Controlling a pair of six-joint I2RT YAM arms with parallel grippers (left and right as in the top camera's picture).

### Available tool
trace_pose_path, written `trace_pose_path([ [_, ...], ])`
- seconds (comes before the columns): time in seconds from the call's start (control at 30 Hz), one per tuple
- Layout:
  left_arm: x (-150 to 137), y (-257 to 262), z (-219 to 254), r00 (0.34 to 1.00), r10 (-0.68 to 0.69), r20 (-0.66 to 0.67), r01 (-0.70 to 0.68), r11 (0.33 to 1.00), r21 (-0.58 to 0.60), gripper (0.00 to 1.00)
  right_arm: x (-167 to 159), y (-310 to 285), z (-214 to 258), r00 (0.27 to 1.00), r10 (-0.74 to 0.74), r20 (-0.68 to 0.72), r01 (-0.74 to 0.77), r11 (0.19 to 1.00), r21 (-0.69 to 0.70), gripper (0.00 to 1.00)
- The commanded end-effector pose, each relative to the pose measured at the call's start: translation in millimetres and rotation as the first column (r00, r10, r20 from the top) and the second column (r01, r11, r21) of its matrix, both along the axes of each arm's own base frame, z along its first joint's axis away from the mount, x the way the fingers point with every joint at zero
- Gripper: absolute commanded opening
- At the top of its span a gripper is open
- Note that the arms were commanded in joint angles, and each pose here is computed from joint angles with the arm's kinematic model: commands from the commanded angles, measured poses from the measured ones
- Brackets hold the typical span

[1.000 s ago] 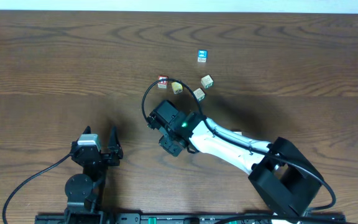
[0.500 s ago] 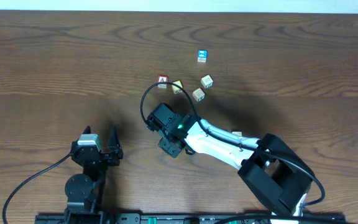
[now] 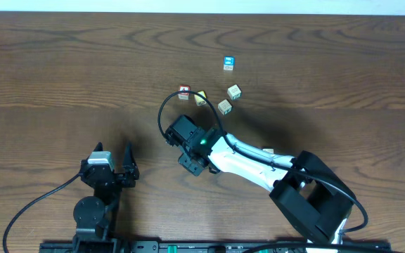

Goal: Lift 5 blocks
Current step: 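Lift the 7 block and carry it right toward the block row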

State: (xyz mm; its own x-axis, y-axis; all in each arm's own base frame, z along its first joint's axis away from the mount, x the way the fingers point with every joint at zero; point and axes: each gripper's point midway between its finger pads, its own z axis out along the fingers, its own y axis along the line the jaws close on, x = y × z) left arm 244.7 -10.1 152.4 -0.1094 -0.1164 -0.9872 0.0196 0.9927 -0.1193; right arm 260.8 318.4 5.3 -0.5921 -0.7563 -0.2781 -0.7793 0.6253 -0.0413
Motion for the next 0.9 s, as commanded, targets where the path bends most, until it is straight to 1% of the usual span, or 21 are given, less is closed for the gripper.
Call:
trace_pose_path([
  [0.0, -1, 4, -16, 0.998, 0.025, -0.051, -0.025, 1.0, -0.002, 0.71, 4, 8, 2, 1.0, -0.002, 0.016, 0.002, 1.0, 0.002, 0.44],
  [0.2, -1, 4, -16, 0.998, 0.025, -0.051, -0.025, 1.0, -0.002, 0.71, 5, 9, 2, 1.0, -0.002, 0.018, 0.002, 1.0, 0.005, 0.39],
  [0.37, -1, 4, -16, 0.998, 0.025, -0.051, -0.025, 1.0, -0.002, 0.71, 5, 9, 3, 1.0, -0.003, 0.018, 0.003, 1.0, 0.005, 0.28],
  [0.47, -1, 4, -16, 0.998, 0.025, -0.051, -0.025, 1.0, -0.002, 0.71, 5, 9, 3, 1.0, -0.004, 0.019, 0.004, 1.0, 0.006, 0.26],
  [0.57, -1, 4, -16, 0.998, 0.025, -0.051, -0.025, 1.0, -0.002, 0.71, 8, 8, 4, 0.999, -0.043, 0.022, 0.043, 0.999, 0.007, 0.22],
  [0.7, -1, 4, -16, 0.998, 0.025, -0.051, -0.025, 1.0, -0.002, 0.71, 9, 6, 9, 0.996, -0.087, 0.021, 0.087, 0.996, 0.006, 0.18],
  [0.73, -1, 4, -16, 0.998, 0.025, -0.051, -0.025, 1.0, -0.002, 0.71, 9, 6, 14, 0.995, -0.104, 0.015, 0.103, 0.995, 0.006, 0.16],
  [0.87, -1, 4, -16, 0.998, 0.025, -0.051, -0.025, 1.0, -0.002, 0.71, 8, 6, 30, 0.99, -0.142, 0.008, 0.141, 0.99, 0.018, 0.15],
])
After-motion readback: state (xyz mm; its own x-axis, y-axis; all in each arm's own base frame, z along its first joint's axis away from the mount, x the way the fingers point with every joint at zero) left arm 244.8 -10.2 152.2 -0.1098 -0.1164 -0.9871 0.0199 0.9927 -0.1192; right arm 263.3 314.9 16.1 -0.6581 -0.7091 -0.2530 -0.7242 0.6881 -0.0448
